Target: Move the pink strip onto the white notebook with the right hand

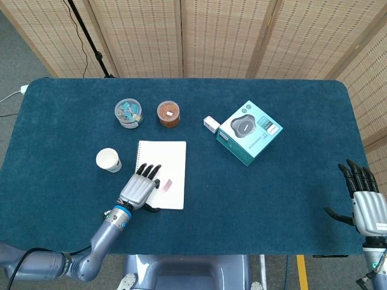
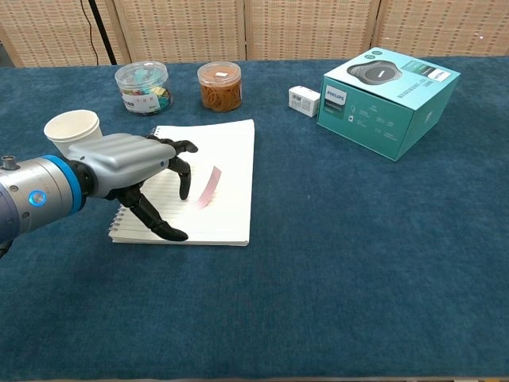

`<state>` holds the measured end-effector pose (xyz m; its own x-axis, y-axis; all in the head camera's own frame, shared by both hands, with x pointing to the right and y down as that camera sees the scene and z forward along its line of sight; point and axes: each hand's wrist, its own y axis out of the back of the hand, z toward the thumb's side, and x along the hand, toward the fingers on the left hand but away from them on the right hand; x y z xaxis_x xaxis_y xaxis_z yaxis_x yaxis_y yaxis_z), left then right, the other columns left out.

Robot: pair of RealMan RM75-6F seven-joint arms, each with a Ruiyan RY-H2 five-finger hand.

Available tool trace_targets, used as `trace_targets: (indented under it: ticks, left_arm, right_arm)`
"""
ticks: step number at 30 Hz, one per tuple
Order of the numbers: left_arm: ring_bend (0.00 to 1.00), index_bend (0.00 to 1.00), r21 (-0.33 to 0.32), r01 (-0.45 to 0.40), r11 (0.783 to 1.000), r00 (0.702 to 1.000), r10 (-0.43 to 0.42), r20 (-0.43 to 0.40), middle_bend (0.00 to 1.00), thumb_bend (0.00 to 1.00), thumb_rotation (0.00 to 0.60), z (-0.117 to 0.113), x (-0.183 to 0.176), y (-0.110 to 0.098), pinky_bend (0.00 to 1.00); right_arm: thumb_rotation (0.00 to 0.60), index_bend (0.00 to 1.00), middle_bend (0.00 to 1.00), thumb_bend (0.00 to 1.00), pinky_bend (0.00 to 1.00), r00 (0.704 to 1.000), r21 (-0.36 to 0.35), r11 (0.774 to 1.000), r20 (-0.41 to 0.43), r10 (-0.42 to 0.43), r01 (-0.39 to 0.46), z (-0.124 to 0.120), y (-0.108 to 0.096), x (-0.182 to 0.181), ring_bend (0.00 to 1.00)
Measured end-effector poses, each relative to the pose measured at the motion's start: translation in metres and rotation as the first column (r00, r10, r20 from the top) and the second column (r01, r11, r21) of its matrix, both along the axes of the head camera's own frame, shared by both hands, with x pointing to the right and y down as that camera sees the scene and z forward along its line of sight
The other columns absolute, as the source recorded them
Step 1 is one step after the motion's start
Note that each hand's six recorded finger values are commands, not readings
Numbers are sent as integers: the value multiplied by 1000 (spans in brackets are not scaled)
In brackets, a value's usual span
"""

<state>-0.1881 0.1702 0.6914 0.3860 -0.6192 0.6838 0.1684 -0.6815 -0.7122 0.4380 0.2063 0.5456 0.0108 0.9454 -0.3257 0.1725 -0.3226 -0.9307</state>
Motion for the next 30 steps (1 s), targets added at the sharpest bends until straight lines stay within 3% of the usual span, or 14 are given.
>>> trace_targets:
  ticks: [6, 11, 14, 18, 23, 25, 30]
  left_arm:
    - [0, 331, 25, 34, 999, 998, -33, -62, 0, 0, 336, -23, -7, -12, 0]
    - [0, 10, 80, 76, 994, 992, -68, -103, 0, 0, 310, -50, -24, -27, 0]
    - [0, 0, 128, 104, 986, 990, -90, -112, 0, 0, 311, -67, -43, -35, 0]
    - [0, 0, 179, 152, 972, 984, -132, -119, 0, 0, 376, -85, -78, -37, 0]
    - [0, 0, 220, 235, 947, 970, -216, -110, 0, 0, 574, -99, -128, -25, 0]
    - [0, 0, 231, 293, 928, 955, -276, -104, 0, 0, 600, -102, -153, -18, 0]
    - [0, 0, 252, 413, 875, 911, -400, -104, 0, 0, 600, -110, -208, 7, 0]
  right_arm:
    - [600, 0, 0, 0, 0, 1000, 2, 1000, 1, 0, 0, -1, 0, 0, 0]
    - [600, 0, 0, 0, 0, 1000, -5, 1000, 11, -6, 6, 0, 0, -1, 0]
    - [600, 0, 0, 0, 0, 999, -12, 1000, 43, 0, 1, 1, 0, -2, 0]
    - [600, 0, 0, 0, 0, 999, -10, 1000, 55, -3, 4, 1, 0, -2, 0]
    - [600, 0, 0, 0, 0, 999, -4, 1000, 37, -19, 19, 2, 0, -5, 0]
    - [600, 0, 0, 0, 0, 999, -1, 1000, 24, -25, 25, 3, 1, -6, 0]
    - [600, 0, 0, 0, 0, 1000, 12, 1000, -4, -27, 27, 3, 2, -6, 0]
